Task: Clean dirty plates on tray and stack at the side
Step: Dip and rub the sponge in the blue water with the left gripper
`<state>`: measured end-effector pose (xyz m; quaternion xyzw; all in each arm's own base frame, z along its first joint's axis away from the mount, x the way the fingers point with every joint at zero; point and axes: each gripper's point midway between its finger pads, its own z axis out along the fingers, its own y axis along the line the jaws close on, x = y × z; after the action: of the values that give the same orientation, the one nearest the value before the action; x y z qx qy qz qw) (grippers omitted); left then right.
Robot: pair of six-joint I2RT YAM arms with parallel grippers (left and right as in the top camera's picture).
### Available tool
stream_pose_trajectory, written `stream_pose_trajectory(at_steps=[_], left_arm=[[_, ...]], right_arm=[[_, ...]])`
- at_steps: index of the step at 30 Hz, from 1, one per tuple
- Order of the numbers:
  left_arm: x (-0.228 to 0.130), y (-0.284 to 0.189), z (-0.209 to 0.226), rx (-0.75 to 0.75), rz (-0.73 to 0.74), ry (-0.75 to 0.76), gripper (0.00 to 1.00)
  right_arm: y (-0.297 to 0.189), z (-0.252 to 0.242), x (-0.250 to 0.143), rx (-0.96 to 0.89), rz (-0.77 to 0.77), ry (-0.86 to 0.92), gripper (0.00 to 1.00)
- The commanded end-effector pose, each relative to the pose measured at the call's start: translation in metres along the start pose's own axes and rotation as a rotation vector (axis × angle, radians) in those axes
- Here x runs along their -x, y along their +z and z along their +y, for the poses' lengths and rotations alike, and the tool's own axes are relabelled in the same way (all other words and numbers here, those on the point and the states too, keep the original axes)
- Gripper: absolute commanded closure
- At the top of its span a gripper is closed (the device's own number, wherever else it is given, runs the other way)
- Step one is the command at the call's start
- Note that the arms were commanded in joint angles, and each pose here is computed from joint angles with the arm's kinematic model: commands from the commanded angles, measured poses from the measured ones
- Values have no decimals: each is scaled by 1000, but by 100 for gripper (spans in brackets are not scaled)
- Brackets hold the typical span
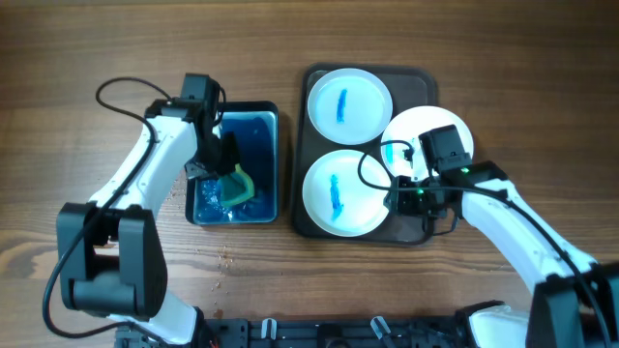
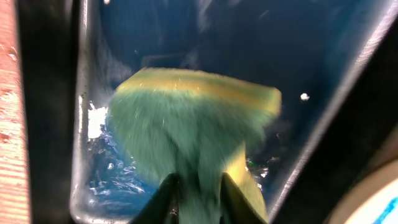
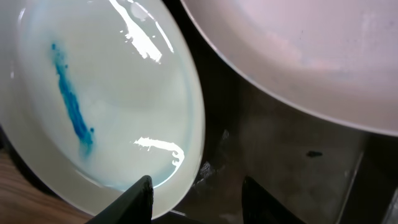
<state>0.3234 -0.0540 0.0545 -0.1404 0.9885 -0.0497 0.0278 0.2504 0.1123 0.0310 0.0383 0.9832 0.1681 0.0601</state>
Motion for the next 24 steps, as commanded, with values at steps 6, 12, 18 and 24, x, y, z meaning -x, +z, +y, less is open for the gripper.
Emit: stream_pose_trajectory(at_steps=[6,12,18,24], left_arm=[[-13,4,1,-5,37,11,47],[-19,30,-4,-63,33,-12,43],[-27,43,-10,-120,42,-9,51],[-26,51,-10,-132,19,-5,90]], right_arm=[[15,1,16,0,-45,-56,55],[43,-10,12,-22,20,-64,68],[56,-18,4,-44,70,-41,93],[53,-14,12,-38,51,-11,95]])
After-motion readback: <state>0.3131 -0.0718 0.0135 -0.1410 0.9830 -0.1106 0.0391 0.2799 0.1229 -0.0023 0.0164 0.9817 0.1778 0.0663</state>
